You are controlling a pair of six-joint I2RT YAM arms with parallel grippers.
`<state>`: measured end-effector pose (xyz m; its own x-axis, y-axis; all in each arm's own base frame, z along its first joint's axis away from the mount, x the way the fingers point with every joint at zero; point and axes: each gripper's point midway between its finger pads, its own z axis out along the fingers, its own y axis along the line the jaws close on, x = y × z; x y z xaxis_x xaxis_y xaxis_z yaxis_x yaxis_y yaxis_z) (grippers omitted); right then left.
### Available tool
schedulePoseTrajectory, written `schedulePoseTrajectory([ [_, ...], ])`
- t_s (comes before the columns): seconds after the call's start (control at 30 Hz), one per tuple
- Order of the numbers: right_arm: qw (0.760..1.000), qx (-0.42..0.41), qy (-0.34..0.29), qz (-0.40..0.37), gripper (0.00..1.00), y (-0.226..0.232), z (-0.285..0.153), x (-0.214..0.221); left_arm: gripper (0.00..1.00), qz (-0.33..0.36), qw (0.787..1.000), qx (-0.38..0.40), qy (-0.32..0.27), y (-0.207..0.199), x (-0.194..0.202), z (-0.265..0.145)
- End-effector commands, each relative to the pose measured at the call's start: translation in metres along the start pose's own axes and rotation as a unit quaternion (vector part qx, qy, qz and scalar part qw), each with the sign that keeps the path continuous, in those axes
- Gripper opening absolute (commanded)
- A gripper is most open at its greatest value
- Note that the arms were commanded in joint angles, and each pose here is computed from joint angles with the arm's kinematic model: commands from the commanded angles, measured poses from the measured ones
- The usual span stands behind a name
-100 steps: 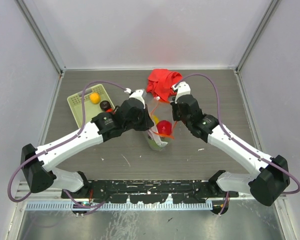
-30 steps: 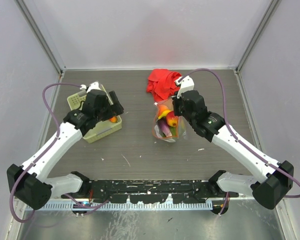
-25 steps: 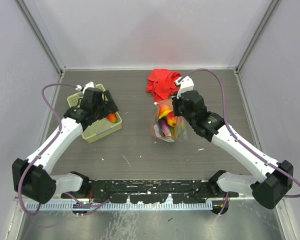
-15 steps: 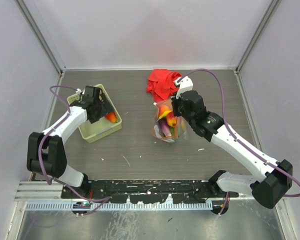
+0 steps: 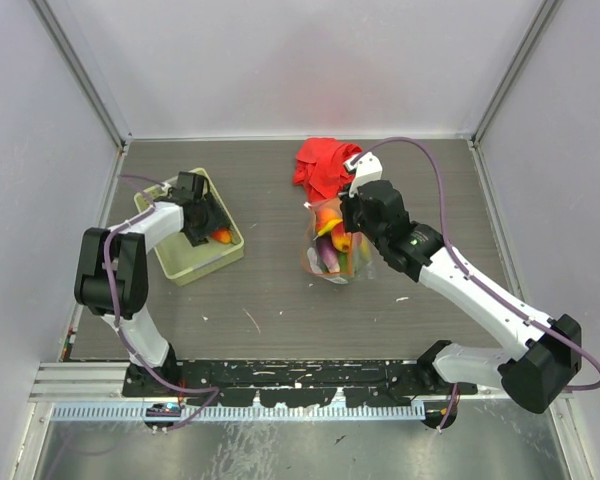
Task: Place the food in the zip-top bag and seal the zipper
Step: Pick up the fake fruit from the bin.
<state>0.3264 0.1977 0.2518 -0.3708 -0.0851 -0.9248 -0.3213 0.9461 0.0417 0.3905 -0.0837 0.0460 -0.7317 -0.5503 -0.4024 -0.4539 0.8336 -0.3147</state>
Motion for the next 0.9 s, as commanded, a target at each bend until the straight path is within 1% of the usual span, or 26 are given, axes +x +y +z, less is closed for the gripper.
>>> schedulePoseTrajectory([
  [0.0,0.999,-0.009,-0.05,0.016,0.0,0.005,-0.001,-0.032,0.64,-0.005,1.0,0.026,-0.017,-0.014,-0.02,0.003],
  [0.17,0.999,-0.013,-0.05,0.016,0.0,0.006,-0.002,-0.032,0.5,0.0,0.999,0.019,-0.026,-0.009,-0.021,-0.003],
  [0.3,0.998,-0.015,-0.05,0.018,0.0,0.007,-0.001,-0.032,0.42,0.002,0.999,0.018,-0.032,-0.006,-0.021,-0.014],
  [0.43,0.999,-0.012,-0.047,0.017,0.0,0.006,0.0,-0.028,0.4,0.003,0.998,0.036,-0.041,-0.009,-0.022,-0.039],
  [0.57,0.999,-0.009,-0.045,0.018,0.0,0.005,0.002,-0.025,0.37,0.001,0.996,0.082,-0.041,-0.02,-0.015,-0.067],
  [0.87,0.999,-0.013,-0.047,0.022,0.01,0.006,0.001,-0.025,0.35,0.022,0.985,0.164,-0.039,-0.036,0.005,-0.13],
])
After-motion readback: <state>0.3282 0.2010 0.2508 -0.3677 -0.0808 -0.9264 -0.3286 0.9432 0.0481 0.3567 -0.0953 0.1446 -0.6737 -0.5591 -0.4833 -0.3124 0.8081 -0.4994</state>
